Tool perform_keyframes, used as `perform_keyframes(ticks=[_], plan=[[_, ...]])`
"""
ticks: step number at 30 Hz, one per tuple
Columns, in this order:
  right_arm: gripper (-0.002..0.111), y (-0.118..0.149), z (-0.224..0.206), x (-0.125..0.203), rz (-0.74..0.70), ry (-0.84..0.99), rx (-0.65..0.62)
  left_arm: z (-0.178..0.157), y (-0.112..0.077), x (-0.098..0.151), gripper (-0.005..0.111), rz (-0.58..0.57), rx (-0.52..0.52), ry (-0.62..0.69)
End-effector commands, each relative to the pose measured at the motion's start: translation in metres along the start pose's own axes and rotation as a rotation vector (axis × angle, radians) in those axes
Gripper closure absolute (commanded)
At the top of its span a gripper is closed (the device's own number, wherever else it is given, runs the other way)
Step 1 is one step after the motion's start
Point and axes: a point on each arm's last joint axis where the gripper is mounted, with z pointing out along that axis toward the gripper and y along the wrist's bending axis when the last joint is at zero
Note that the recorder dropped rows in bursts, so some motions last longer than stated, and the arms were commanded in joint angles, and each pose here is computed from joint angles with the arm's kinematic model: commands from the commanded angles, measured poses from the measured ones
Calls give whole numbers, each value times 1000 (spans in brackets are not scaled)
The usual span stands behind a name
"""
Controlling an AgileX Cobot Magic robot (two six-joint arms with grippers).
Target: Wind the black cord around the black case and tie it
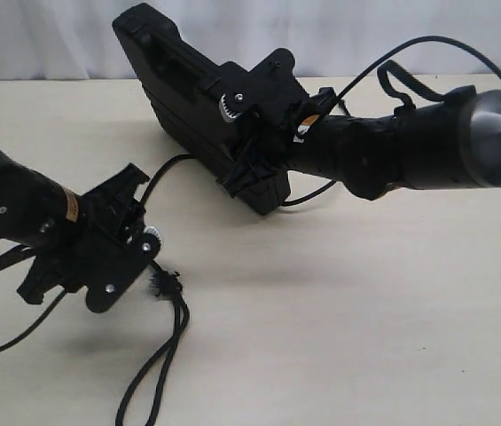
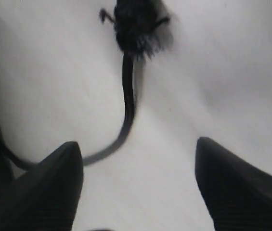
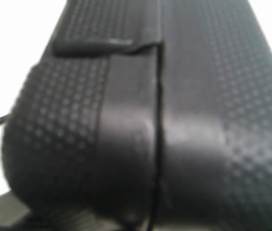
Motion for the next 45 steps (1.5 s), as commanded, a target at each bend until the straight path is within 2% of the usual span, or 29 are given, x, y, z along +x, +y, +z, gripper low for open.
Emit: perform_keyframes(ticks=[1, 4, 10, 14, 23, 26, 29, 33, 35, 38, 42, 45], plan=[[104, 3, 2, 7, -12, 66, -31, 7, 7, -22, 42, 91, -64, -38], [104, 4, 2, 8, -26, 75, -36, 13, 9, -32, 42, 117, -73, -56], [104, 4, 2, 9, -26, 79, -38, 32, -2, -42, 42, 168, 26, -77], [104, 4, 2, 9, -26, 82, -40, 37, -2, -46, 42, 185, 14, -84], [104, 4, 2, 9, -26, 82, -40, 37, -1, -46, 43, 306, -2, -76], [104, 4, 2, 9, -26, 85, -41, 42, -4, -47, 57, 304, 20, -82], [104, 4, 2, 10, -26, 93, -46, 51, -9, -49, 78, 306, 48, -90], [104, 5, 2, 11, -26, 101, -50, 56, -9, -49, 100, 304, 57, -93], [104, 5, 2, 11, -26, 101, -50, 54, -9, -49, 107, 270, 60, -91], [104, 5, 2, 11, -26, 101, -50, 45, -5, -47, 107, 149, 45, -80], [104, 5, 2, 11, -26, 101, -50, 20, 4, -28, 107, -67, -18, -43], [104, 5, 2, 11, -26, 103, -50, -9, 8, -3, 107, -307, -73, 0]])
